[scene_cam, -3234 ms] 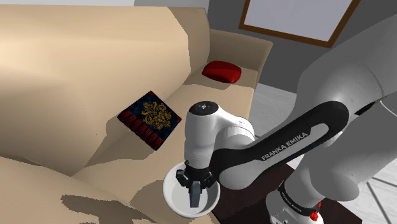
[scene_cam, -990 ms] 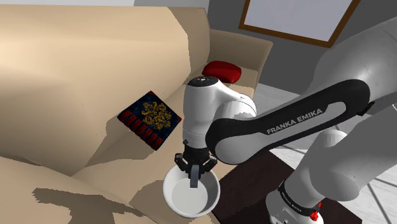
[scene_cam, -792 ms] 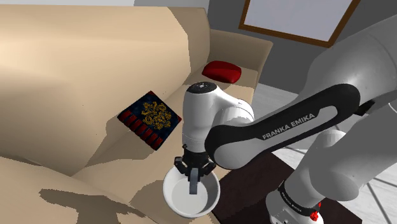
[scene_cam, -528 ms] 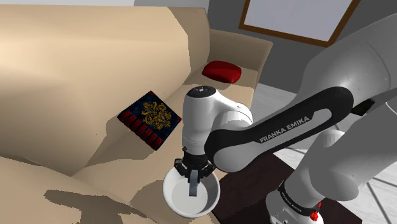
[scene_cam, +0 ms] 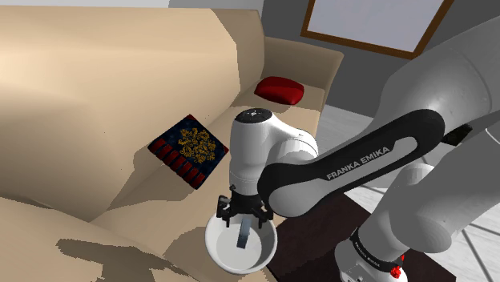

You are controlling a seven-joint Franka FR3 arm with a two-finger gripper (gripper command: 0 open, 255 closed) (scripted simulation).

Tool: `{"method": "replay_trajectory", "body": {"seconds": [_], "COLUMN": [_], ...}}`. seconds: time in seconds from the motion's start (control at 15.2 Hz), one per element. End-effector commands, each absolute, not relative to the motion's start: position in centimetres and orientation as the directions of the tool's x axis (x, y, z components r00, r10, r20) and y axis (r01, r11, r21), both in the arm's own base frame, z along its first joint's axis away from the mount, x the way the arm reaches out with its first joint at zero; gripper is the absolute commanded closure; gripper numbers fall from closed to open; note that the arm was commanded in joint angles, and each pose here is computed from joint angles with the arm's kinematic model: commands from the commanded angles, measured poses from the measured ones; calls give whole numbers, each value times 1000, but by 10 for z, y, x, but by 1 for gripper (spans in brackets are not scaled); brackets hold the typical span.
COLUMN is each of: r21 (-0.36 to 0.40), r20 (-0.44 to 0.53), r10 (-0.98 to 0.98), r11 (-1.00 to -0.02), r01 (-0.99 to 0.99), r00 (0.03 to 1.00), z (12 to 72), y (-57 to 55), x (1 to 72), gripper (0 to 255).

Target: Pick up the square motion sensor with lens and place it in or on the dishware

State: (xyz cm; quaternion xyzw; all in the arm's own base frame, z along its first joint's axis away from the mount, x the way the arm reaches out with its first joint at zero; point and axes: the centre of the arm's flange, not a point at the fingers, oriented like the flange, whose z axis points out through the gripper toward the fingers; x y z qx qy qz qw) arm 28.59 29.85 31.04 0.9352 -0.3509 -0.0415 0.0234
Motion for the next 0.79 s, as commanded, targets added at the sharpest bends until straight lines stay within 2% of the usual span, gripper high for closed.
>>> {"method": "replay_trajectory", "body": {"seconds": [0.0,0.33,0.73], "r21": [73,73,73], "r20": [-61,-61,-61], "r10": [-658,-658,-658], "r11": [-753,-753,-753], "r01": [-654,-654,-654], "r00": [750,750,750], "z": [310,360,360], "y": [299,299,299], "x": [286,291,291], "gripper": [0,0,0]}}
